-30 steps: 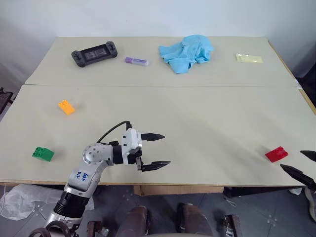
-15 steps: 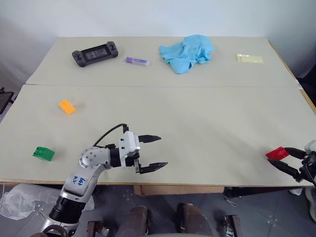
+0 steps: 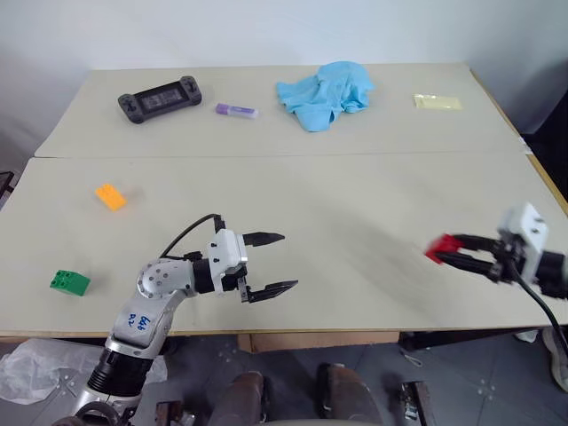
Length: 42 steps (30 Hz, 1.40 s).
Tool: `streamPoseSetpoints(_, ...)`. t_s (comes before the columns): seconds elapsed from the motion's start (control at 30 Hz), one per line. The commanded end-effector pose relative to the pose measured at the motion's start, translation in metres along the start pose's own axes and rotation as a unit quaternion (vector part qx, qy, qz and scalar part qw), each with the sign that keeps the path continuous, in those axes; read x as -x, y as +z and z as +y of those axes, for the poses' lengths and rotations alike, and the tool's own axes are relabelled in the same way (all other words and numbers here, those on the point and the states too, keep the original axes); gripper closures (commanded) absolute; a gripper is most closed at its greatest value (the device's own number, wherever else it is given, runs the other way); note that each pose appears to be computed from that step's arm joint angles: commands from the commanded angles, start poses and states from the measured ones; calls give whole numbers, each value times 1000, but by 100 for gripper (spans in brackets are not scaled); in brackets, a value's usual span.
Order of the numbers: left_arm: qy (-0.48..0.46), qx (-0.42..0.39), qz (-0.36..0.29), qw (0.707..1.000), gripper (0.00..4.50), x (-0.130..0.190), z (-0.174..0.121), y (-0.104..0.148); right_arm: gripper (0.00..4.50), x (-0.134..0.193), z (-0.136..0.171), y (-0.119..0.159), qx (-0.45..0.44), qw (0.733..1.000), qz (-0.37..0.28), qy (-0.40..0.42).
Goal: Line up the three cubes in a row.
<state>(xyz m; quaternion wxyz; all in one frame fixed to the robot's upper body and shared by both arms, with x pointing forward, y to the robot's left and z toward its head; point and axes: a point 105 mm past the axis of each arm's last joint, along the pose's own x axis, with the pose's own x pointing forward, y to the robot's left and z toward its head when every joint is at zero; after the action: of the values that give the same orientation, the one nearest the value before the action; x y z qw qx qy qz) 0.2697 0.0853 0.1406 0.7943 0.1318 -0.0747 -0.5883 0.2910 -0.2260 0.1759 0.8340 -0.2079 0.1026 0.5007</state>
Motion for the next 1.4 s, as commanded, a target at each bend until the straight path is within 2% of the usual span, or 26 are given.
streamPoseSetpoints(0.03, 12, 1, 6, 1000, 0, 13, 0, -2, 302, -39, 7, 18, 28, 997, 15, 73)
streamPoseSetpoints(0.17, 76, 3, 20, 997, 0, 34, 7, -13, 302, -91, 10, 31, 66, 989, 18, 134)
streamPoseSetpoints(0.23, 135, -18, 8, 991, 0, 49, 14, -9, 302, -111, 14, 32, 79, 984, 15, 161)
streamPoseSetpoints(0.4, 221, -7, 22, 975, 0, 81, 14, -10, 302, -131, 11, 18, 86, 978, 18, 188)
streamPoseSetpoints(0.67, 275, 1, 50, 960, 0, 100, -3, -15, 302, -143, 8, 11, 100, 970, 29, 222)
streamPoseSetpoints(0.73, 292, 5, 52, 955, 0, 104, -5, -16, 231, -144, 6, 15, 107, 969, 24, 220)
streamPoseSetpoints(0.8, 328, 0, 38, 944, 0, 112, -2, -12, 178, -144, 3, 24, 124, 971, 6, 204)
streamPoseSetpoints(0.87, 388, 5, 27, 921, 0, 130, 2, -9, 115, -137, 2, 36, 137, 969, -19, 203)
streamPoseSetpoints(0.97, 430, 6, 42, 902, 0, 152, -6, -10, 14, -124, 2, 45, 157, 965, -38, 208)
streamPoseSetpoints(1.0, 443, 9, 44, 895, 0, 159, -10, -11, 2, -121, 3, 48, 163, 963, -51, 211)
streamPoseSetpoints(1.1, 494, 20, 68, 866, 0, 184, -30, -17, 2, -108, 17, 58, 163, 952, -120, 231)
streamPoseSetpoints(1.17, 542, 33, 85, 835, 0, 206, -49, -24, 2, -101, 29, 64, 158, 942, -176, 238)
streamPoseSetpoints(1.23, 604, 47, 90, 791, 0, 230, -65, -30, 2, -98, 37, 61, 138, 943, -195, 233)
streamPoseSetpoints(1.3, 686, 67, 78, 720, 0, 263, -79, -37, 2, -97, 47, 52, 126, 944, -203, 229)
streamPoseSetpoints(1.33, 705, 74, 80, 701, 0, 274, -86, -40, 2, -96, 52, 51, 121, 940, -219, 231)
streamPoseSetpoints(1.4, 718, 86, 92, 685, 0, 286, -94, -47, 2, -96, 62, 50, 106, 935, -252, 226)
